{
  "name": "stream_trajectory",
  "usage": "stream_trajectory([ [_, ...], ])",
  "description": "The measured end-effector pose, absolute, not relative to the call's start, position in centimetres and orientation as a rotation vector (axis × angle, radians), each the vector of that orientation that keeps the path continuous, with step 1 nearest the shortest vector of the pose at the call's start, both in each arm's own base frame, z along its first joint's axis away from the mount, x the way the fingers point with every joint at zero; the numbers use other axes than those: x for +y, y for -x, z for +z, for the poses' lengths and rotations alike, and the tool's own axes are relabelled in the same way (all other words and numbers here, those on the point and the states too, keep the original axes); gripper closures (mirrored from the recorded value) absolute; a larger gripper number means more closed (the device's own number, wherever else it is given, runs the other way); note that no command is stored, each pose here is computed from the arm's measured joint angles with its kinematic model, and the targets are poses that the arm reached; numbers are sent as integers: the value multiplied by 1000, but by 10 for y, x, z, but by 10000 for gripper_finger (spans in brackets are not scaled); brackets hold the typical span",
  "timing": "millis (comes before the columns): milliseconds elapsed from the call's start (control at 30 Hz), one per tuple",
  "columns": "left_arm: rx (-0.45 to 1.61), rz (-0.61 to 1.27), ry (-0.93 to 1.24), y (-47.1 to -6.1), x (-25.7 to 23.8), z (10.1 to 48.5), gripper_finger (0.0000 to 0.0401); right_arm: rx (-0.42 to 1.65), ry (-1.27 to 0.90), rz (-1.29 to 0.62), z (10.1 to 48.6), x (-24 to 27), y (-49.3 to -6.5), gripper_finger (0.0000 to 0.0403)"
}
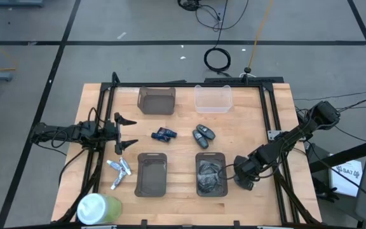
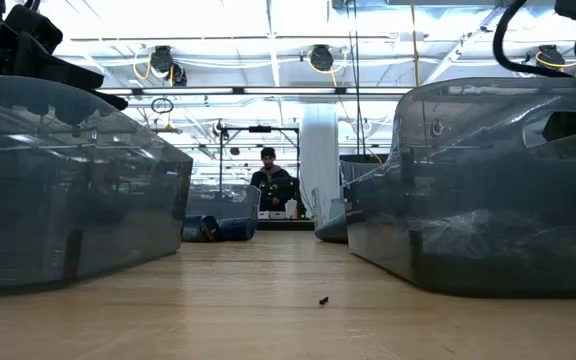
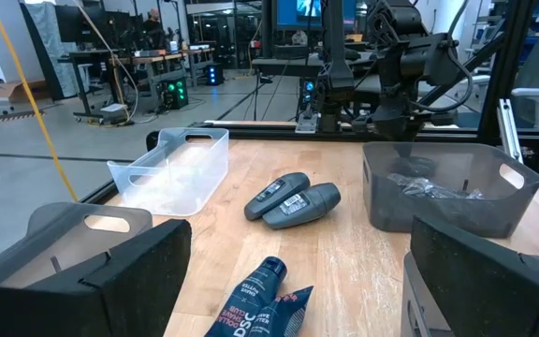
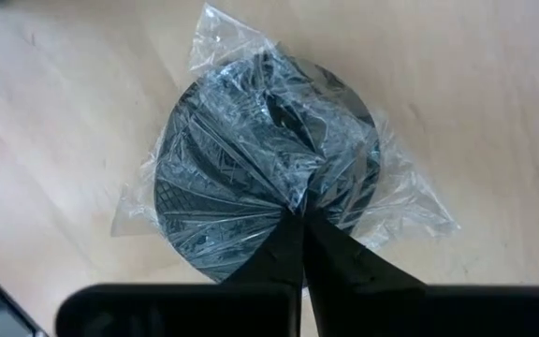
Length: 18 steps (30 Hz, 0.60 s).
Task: Pick & Place Travel size toiletries
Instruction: Put the black hairbrush into the bottom right black bin
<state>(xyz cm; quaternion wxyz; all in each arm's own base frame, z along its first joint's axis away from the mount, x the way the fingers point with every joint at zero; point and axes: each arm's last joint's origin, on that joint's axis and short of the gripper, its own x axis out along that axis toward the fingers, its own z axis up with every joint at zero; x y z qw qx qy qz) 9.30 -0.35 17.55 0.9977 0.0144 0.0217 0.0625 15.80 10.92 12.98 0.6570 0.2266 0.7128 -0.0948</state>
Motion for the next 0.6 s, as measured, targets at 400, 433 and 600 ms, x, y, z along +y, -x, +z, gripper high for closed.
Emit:
stream_trajectory([
  [400, 43, 125, -29, -93, -4, 176, 6, 1438, -568, -40, 162, 106, -153, 403],
  [433, 43, 125, -29, -93, -4, 176, 6, 1423, -569, -19, 165, 106, -153, 403],
  [600, 43, 125, -29, -93, -4, 176, 6, 1341, -577, 20, 177, 103, -150, 403],
])
